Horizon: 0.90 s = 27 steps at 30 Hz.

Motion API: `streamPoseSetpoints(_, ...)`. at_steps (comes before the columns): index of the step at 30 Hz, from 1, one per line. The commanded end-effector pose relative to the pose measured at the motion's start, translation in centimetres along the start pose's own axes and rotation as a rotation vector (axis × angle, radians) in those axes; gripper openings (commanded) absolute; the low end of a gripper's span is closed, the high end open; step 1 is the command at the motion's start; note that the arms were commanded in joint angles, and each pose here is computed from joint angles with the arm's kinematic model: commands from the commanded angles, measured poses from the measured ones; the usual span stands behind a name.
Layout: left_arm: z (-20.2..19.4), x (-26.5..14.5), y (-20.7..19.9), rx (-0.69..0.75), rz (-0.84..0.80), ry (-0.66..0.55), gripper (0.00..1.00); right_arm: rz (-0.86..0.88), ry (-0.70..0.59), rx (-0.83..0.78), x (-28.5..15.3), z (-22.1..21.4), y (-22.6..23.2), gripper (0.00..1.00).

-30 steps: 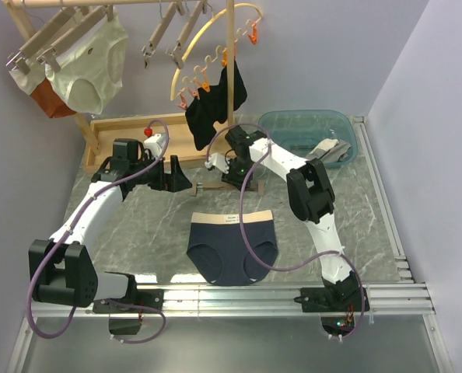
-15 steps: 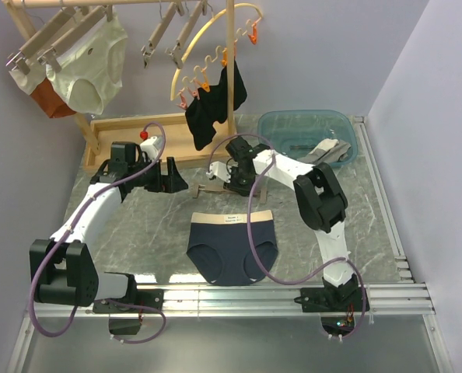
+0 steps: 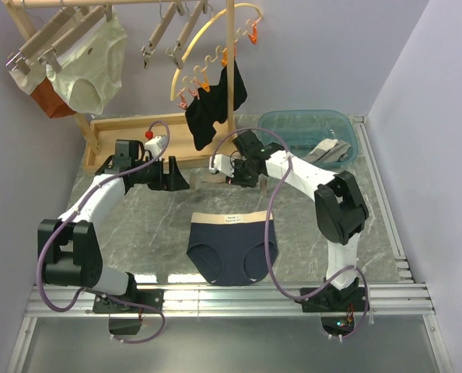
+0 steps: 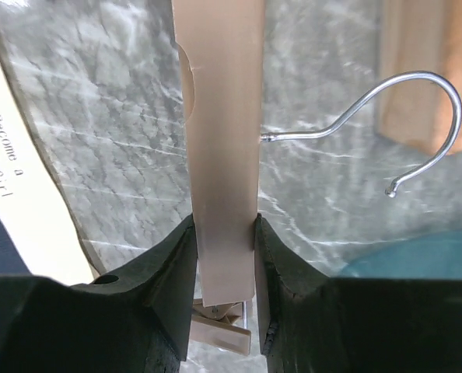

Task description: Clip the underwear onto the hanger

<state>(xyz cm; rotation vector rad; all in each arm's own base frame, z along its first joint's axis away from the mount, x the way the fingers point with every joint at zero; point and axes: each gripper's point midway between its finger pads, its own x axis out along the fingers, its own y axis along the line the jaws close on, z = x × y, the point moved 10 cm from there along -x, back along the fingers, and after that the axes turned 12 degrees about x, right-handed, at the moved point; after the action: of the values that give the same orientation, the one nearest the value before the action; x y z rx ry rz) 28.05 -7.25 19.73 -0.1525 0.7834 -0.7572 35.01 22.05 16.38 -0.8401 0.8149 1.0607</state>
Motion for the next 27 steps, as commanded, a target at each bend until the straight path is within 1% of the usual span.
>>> streamPoseSetpoints(1, 2.1, -0.7, 0.0, 0.051, -0.075, -0.062, 0.86, -0.035, -0.110, -0.052, -3.1, 1.6, -0.2, 0.00)
streamPoseSetpoints(7, 2.0, -0.9, 0.8, -0.023, -0.157, -0.075, 0.81, -0.044, -0.123, -0.114, -4.2, 1.3, 0.8, 0.00)
streamPoseSetpoints(10, 1.7, -0.9, 0.7, -0.035, -0.178, -0.072, 0.81, -0.041, -0.132, -0.129, -4.8, 0.9, 1.3, 0.00)
streamPoseSetpoints(15, 1.3, -0.9, 0.1, -0.045, -0.273, -0.054, 0.82, -0.055, -0.146, -0.182, -5.9, 1.0, 2.4, 0.00)
streamPoseSetpoints(23, -0.1, -0.2, 0.4, -0.080, -0.325, 0.017, 0.84, -0.055, -0.168, -0.258, -6.9, 1.6, 4.1, 0.00)
streamPoseSetpoints(26, -0.4, -0.1, 0.2, -0.084, -0.352, 0.034, 0.83, -0.044, -0.173, -0.262, -7.1, 1.8, 4.4, 0.00)
streamPoseSetpoints(27, -0.4, 0.0, 0.2, -0.050, -0.362, 0.027, 0.83, -0.039, -0.171, -0.262, -7.0, 1.8, 4.5, 0.00)
